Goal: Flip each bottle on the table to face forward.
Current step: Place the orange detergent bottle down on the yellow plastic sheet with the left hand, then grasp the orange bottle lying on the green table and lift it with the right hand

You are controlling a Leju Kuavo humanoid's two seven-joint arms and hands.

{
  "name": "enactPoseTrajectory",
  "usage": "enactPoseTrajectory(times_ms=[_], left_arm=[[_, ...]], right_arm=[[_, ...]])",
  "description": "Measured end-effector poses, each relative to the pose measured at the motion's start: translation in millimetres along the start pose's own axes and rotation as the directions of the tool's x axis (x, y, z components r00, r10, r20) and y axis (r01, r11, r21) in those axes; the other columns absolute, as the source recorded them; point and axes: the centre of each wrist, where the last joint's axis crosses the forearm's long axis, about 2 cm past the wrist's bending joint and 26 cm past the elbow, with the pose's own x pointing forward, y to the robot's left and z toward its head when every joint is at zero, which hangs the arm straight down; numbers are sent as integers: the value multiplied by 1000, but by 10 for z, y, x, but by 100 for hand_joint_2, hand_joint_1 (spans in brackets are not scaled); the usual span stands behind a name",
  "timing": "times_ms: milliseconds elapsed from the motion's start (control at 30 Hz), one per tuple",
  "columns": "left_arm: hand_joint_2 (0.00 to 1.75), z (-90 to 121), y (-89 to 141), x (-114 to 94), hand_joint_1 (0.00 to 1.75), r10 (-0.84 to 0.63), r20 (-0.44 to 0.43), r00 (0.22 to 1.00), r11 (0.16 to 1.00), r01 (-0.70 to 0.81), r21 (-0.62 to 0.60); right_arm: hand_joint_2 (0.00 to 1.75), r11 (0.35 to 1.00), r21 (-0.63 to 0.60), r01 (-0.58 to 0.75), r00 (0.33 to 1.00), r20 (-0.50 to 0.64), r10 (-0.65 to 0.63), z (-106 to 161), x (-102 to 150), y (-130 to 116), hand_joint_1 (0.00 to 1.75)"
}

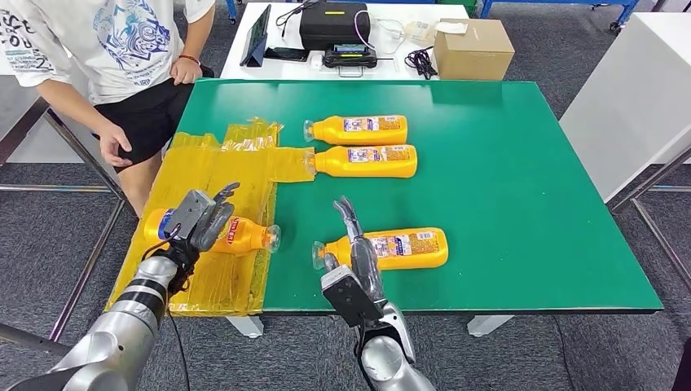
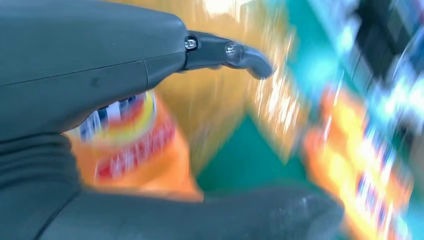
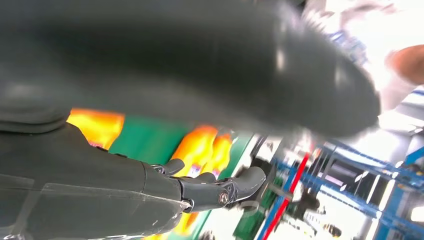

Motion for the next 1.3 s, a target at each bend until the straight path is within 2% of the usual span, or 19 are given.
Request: enactPoseTrajectory(times_ms=[100, 233, 400, 500, 667, 967, 1300], left_arm=[[175, 77, -80, 3, 0, -105, 93, 990, 965, 79, 251], [175, 166, -119, 27, 0, -203, 153, 967, 889, 117, 442], [175, 285, -129, 23, 0, -262, 155, 952, 821, 136, 554], [175, 324, -144, 41, 0, -288, 160, 944, 799, 144, 584], [175, 350, -212, 99, 0, -327, 185, 927, 785, 157, 599], [175, 347, -305, 154, 0, -343, 224, 912, 803, 161, 574], [175, 313, -385, 196, 0, -327, 253, 911, 831, 149, 536]], right_arm=[[175, 989, 50, -140, 988, -61, 143, -43, -47, -47, 0], [175, 920, 186, -345, 916, -147, 373, -103, -219, -232, 0], [175, 828, 291, -480, 820, -187, 541, -181, -399, -567, 0], [175, 796, 312, -519, 785, -194, 588, -216, -455, -713, 0], [175, 765, 354, -538, 748, -216, 627, -252, -535, -906, 0], [175, 759, 442, -478, 731, -278, 623, -225, -682, -1136, 0], [175, 776, 529, -343, 771, -314, 555, -166, -839, -1404, 0]])
